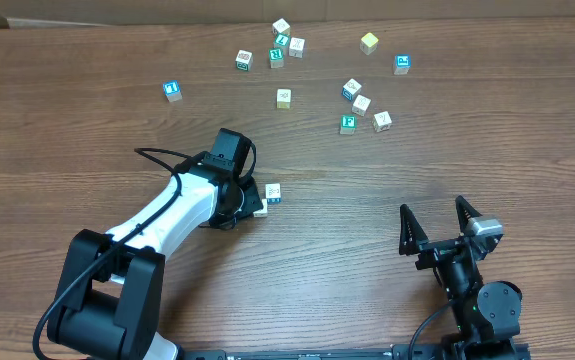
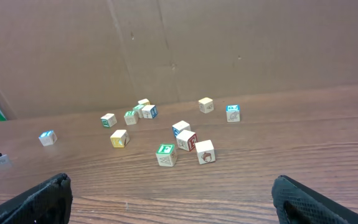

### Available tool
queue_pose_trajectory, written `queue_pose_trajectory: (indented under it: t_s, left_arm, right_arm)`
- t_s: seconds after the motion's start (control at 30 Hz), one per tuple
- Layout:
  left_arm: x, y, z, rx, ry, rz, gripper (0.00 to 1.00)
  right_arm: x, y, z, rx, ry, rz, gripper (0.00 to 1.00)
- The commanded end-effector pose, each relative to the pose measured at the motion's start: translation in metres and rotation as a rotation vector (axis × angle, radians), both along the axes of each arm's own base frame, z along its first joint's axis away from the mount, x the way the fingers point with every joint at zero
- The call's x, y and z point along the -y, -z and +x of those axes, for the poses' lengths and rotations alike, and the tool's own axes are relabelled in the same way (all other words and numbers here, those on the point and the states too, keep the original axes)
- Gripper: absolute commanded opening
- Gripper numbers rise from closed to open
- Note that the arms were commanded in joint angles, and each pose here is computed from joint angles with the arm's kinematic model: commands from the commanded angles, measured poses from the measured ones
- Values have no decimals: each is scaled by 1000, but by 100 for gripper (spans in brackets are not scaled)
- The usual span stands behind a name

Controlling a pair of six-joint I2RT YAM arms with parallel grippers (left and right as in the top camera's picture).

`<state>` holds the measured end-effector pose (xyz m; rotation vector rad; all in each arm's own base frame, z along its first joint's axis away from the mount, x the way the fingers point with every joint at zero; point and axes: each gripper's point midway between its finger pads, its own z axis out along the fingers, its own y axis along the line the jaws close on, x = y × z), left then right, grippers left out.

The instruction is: Form a circle

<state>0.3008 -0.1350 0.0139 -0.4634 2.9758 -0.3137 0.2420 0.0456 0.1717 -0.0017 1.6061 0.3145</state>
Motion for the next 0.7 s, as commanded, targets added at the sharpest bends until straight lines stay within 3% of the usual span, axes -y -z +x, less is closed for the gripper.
queue_pose_trajectory:
  t_s: [0.0,0.67]
  left_arm:
    - [-2,5,-3,-22,-17,-7,4]
    - [-1,4,-3,-25,-15,-16,4]
  right_arm:
    - [1,2,0,5,5,-3,100]
    - [1,2,0,5,5,-3,100]
